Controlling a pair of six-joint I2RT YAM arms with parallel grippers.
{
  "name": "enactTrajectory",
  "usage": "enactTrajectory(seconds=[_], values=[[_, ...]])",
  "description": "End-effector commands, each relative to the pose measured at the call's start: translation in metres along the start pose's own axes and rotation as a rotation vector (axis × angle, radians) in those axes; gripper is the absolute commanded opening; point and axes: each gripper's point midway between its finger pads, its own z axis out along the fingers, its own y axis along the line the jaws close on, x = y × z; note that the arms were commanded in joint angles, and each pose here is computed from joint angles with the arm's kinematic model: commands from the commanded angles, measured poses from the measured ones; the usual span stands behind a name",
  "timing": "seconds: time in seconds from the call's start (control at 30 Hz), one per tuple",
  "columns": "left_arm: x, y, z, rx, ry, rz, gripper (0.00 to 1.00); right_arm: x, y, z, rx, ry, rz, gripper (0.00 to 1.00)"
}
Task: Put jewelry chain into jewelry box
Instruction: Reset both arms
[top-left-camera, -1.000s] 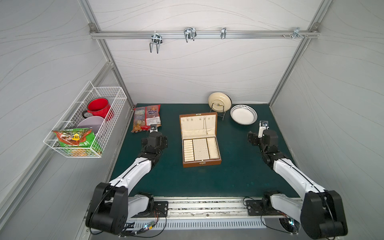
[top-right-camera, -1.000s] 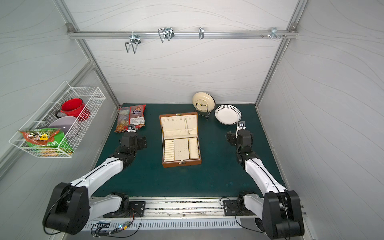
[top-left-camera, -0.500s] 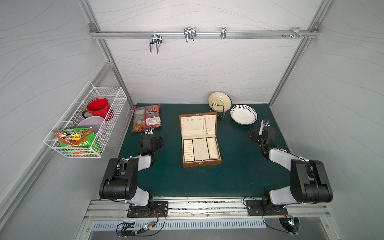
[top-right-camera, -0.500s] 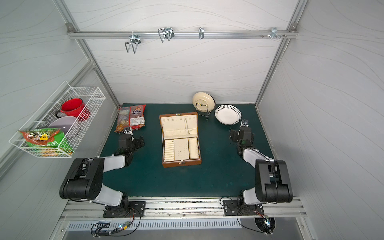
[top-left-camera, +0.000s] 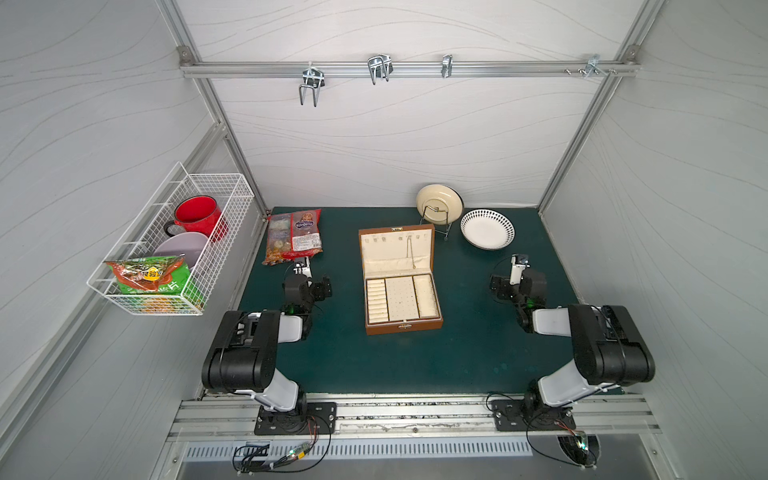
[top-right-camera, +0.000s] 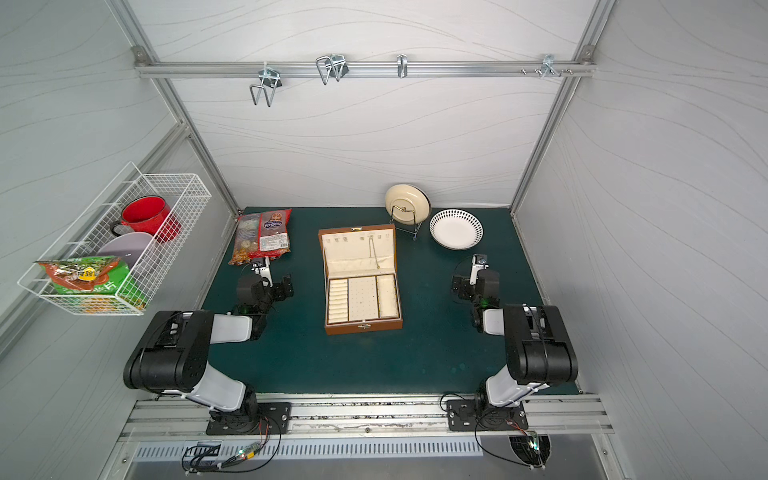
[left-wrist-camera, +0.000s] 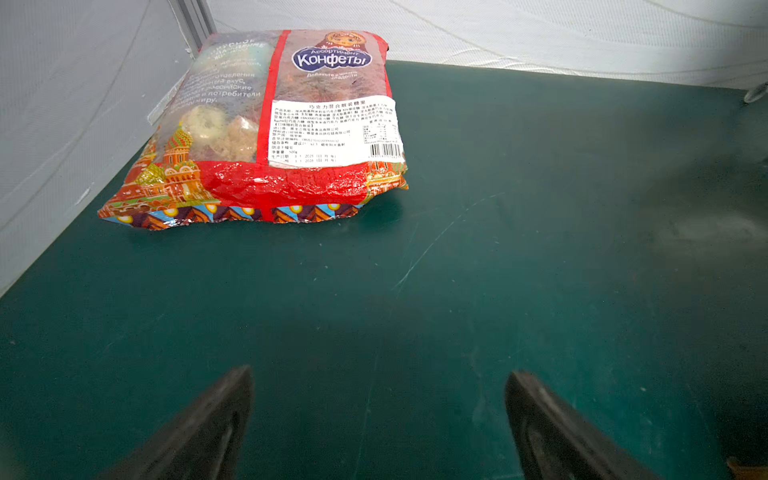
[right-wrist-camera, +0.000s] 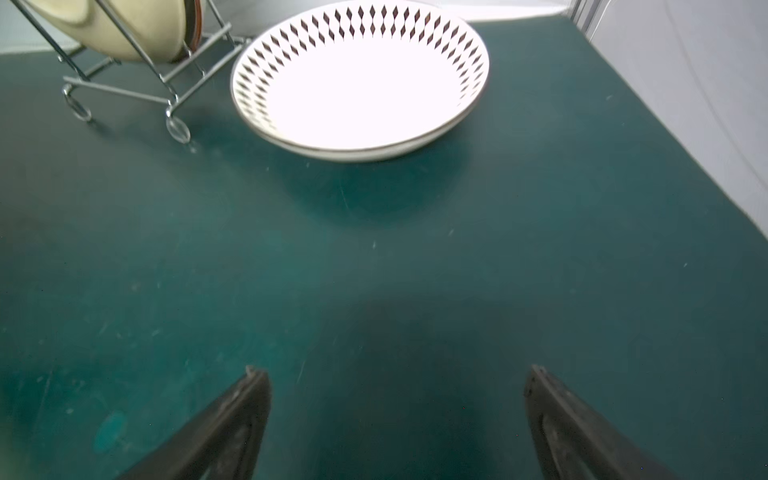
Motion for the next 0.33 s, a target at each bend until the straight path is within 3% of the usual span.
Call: enactTrajectory(seconds=[0.0, 0.3], values=[[-0.0265, -0.0033, 0.0018, 0.016, -0.084, 0.005, 1.0, -0.017, 0.0028, 0.0001, -0.024, -0.059, -0.006, 0.99], [-0.0269, -0.004, 0.0018, 0.017, -0.084, 0.009, 1.0, -0.017, 0.0035, 0.0005, -0.033, -0.057, -0.004, 0.99]])
